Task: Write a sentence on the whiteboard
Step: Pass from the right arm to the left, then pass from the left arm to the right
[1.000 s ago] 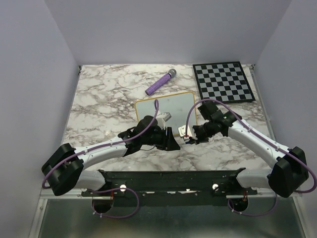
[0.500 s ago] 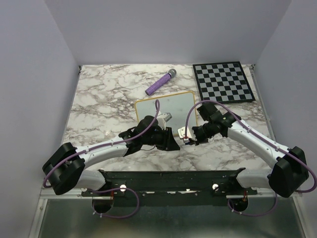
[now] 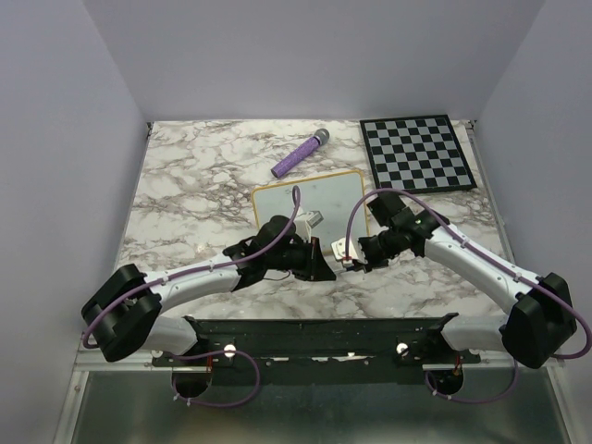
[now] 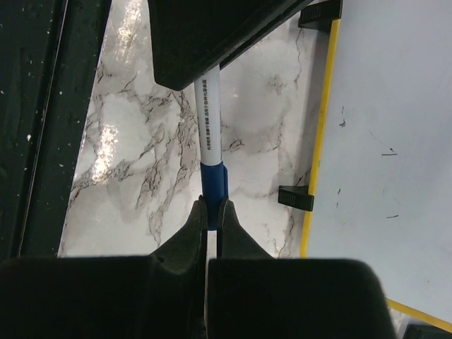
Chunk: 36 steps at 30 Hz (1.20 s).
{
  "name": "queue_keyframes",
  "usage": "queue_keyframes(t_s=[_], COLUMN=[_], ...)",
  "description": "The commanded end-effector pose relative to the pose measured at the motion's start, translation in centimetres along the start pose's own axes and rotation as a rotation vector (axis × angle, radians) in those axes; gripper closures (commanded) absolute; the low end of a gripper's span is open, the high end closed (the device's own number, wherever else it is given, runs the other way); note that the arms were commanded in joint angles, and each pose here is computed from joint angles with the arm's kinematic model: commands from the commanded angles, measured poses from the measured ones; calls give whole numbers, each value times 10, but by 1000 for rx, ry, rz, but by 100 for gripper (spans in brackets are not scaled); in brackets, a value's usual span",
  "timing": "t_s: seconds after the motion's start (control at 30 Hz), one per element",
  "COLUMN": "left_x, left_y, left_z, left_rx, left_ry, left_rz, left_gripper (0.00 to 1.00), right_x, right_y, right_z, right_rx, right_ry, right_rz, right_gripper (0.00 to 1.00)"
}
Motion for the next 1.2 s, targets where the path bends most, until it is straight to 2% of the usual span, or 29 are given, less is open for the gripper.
queue_keyframes(t_s=[0.0,0.1,0.23,0.3,0.33,0.4,0.47,0.53,0.7,0.8,1.03,1.1,1.17], left_x=[3,1,-15,-25,-38,-47,-60,-63,-56,-55,-59,-58,-58], left_y=[-5,-7,-2,12,4,10,-6,-12,-19,-21,-26,-26,-26], left_z=[-3,-3,-3,-5,0,-1,1,1,-3,-4,-1,-2,-2], left_rx=[11,48,164,230,273,333,423,466,508,525,536,538,534], left_ry=[21,12,-56,-124,-186,-286,-365,-385,-327,-315,-333,-329,-323], left_rz=[-45,-71,-52,-17,-44,-40,-111,-133,-152,-154,-163,-167,-169], left_gripper=[98,100,100,100,100,100,100,100,100,100,100,100,100], right_x=[1,-1,-13,-23,-26,-29,-29,-26,-27,-25,-13,-13,-12], right_y=[-1,-3,-8,-6,-6,-2,0,-1,-7,-7,-1,-3,-4], right_z=[4,7,18,33,38,51,59,63,75,77,72,74,74], right_rx=[-23,-8,104,120,123,131,129,143,185,204,242,238,243], right_ry=[-12,-22,-52,-148,-182,-261,-321,-347,-418,-436,-430,-427,-429], right_rz=[-19,-34,-60,-70,-73,-60,-38,-13,32,64,134,137,146], right_gripper=[99,95,33,23,12,8,8,8,8,13,49,51,62])
Point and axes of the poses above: each gripper's point midway between its finger pads, its own x axis out along the fingers, its own y axis along the line the jaws close on, z = x × y, the point moved 3 cm from there along -x, back along the fingers, and after that the axes turned 8 degrees about -x, right-handed, at the moved point
